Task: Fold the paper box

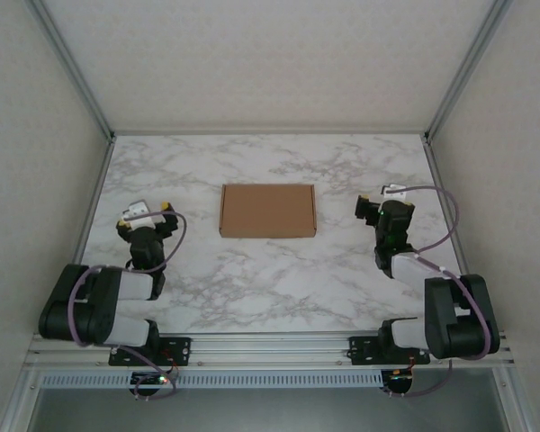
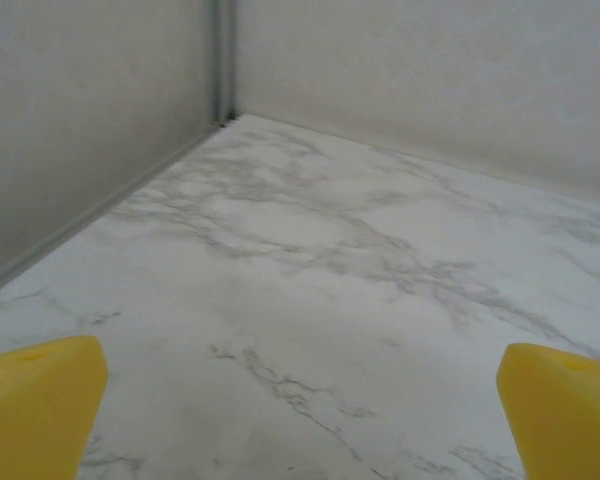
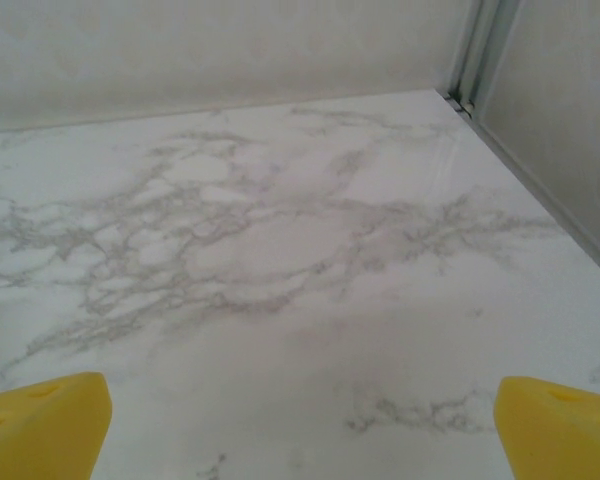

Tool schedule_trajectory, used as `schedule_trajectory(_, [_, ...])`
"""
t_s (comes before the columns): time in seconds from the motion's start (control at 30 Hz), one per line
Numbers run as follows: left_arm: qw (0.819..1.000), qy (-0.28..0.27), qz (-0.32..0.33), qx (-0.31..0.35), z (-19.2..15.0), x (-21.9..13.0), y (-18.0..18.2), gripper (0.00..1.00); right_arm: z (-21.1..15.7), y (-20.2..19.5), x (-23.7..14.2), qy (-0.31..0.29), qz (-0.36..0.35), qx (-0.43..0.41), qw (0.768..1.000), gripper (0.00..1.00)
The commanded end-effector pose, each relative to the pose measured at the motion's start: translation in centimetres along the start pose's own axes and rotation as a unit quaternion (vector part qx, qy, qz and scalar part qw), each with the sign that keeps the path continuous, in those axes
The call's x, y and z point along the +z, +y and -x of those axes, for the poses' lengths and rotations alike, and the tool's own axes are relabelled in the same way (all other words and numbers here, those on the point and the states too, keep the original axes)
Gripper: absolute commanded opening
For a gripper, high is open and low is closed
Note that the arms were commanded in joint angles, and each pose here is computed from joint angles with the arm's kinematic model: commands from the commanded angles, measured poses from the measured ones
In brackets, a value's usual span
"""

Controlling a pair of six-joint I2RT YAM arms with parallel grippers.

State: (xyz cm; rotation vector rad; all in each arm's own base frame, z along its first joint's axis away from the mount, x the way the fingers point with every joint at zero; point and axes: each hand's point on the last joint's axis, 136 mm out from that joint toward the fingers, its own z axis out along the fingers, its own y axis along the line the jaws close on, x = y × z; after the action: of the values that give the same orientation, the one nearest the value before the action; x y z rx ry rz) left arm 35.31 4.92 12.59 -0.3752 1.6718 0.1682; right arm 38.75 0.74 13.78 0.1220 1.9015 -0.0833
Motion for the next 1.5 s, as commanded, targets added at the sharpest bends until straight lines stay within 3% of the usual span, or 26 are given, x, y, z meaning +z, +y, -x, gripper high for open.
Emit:
schedule_trajectory(0.0, [0.998, -0.034, -0.048, 0.001, 0.9, 0.5, -1.2, 1.00, 2.8, 2.5, 0.6, -0.051, 0.066, -0.022, 0.996, 0.99])
schedule_trajectory(0.17, [0.998, -0.016, -0.058, -0.013, 0.7, 1.5, -1.0, 1.00, 2.9, 2.6, 1.7, -0.066, 0.083, -0.004, 0.994, 0.99])
schedule_trajectory(0.33, [0.998, -0.009, -0.058, -0.011, 0.5, 1.6, -1.0, 1.00, 2.0, 3.3, 2.1, -0.044, 0.083, 0.015, 0.995, 0.99])
schedule_trajectory(0.5, [0.998, -0.011, -0.058, -0.012, 0.5, 1.6, -1.0, 1.00, 1.4, 2.1, 1.6, 0.060, 0.039, -0.047, 0.996, 0.99])
schedule_trajectory(0.7, [0.998, -0.011, -0.058, -0.011, 0.5, 1.6, -1.0, 1.00, 0.6, 1.2, 0.1, 0.016, 0.117, 0.008, 0.993, 0.99])
schedule_trajectory(0.8, [0.998, -0.011, -0.058, -0.011, 0.6, 1.6, -1.0, 1.00, 0.3, 0.9, -0.4, 0.007, 0.124, 0.019, 0.992, 0.99])
schedule_trajectory(0.87, [0.998, -0.011, -0.058, -0.011, 0.5, 1.6, -1.0, 1.00, -2.2, 0.8, -0.4, 0.022, 0.121, 0.023, 0.992, 0.99])
schedule_trajectory(1.0, [0.998, -0.011, -0.058, -0.011, 0.6, 1.6, -1.0, 1.00, -3.5, 0.1, -0.7, -0.015, 0.098, 0.025, 0.995, 0.99])
schedule_trajectory(1.1, [0.998, -0.012, -0.058, -0.011, 0.6, 1.6, -1.0, 1.00, -5.0, 1.2, 0.5, -0.014, 0.109, 0.002, 0.994, 0.99])
schedule_trajectory(1.17, [0.998, -0.011, -0.058, -0.011, 0.5, 1.6, -1.0, 1.00, -5.2, 1.9, 1.7, 0.032, 0.105, -0.018, 0.994, 0.99])
schedule_trajectory(1.47, [0.998, -0.009, -0.059, -0.013, 0.6, 1.7, -1.0, 1.00, -5.2, 1.2, 2.3, 0.040, 0.078, -0.013, 0.996, 0.99])
